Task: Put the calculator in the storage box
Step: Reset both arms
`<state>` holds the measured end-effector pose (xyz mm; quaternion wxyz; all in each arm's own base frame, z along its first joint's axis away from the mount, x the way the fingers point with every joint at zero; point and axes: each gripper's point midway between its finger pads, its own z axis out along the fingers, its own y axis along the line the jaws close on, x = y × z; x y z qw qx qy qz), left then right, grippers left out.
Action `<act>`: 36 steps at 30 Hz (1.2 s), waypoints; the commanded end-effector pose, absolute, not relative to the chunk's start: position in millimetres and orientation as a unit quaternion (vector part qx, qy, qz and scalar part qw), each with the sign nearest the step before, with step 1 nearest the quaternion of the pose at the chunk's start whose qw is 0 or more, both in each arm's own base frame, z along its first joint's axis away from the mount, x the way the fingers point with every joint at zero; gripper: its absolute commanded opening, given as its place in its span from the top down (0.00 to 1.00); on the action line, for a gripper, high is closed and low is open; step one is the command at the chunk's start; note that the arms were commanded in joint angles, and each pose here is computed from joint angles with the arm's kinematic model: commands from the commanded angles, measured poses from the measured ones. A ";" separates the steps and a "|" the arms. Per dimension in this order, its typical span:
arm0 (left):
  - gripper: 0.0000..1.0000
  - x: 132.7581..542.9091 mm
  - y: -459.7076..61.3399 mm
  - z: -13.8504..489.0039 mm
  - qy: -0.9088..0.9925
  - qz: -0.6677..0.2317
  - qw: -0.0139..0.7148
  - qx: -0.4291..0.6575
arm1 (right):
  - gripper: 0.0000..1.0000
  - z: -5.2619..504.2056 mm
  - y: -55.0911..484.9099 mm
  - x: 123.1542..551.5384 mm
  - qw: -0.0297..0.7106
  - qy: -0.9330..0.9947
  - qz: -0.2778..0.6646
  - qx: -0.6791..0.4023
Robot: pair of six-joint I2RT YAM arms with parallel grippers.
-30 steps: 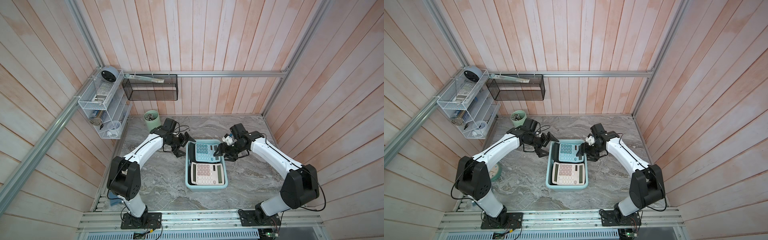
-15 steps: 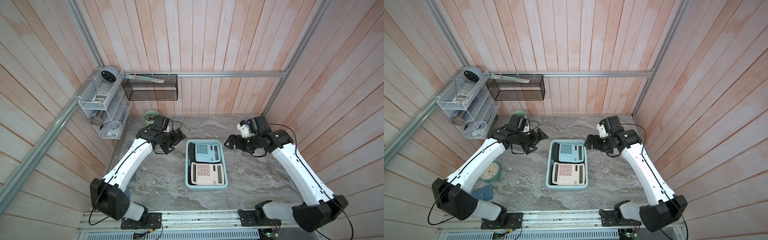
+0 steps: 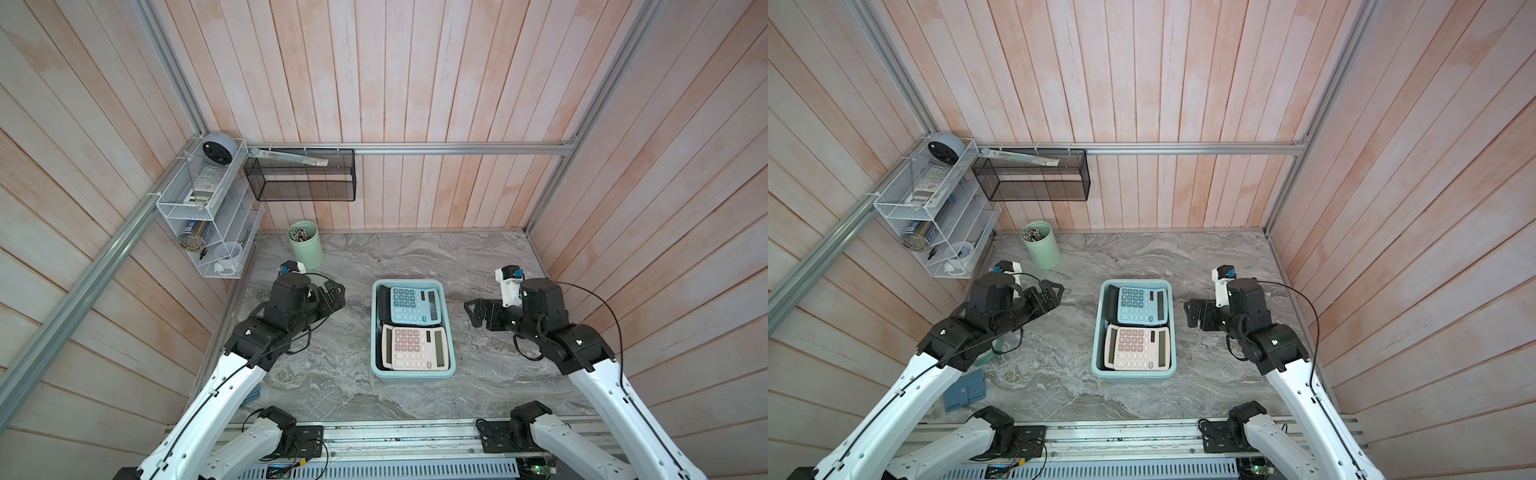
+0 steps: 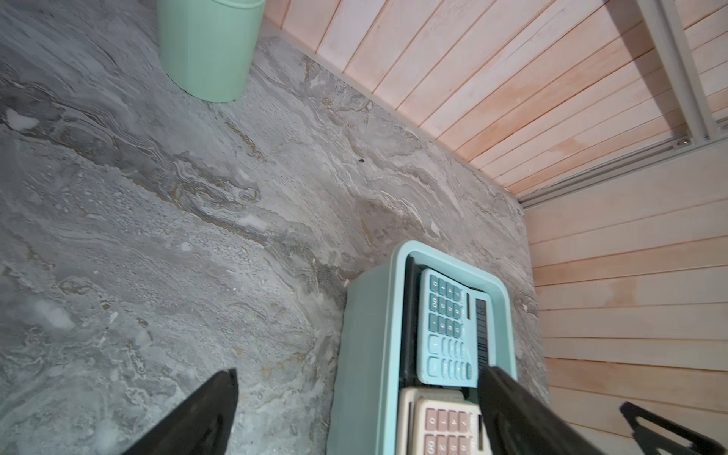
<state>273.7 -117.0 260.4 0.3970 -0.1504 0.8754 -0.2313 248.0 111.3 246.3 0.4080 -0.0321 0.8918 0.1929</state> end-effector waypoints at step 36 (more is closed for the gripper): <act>0.00 380.5 24.3 134.6 0.788 -0.053 0.607 -0.088 | 0.02 124.0 -58.7 343.6 0.589 0.791 0.020 0.164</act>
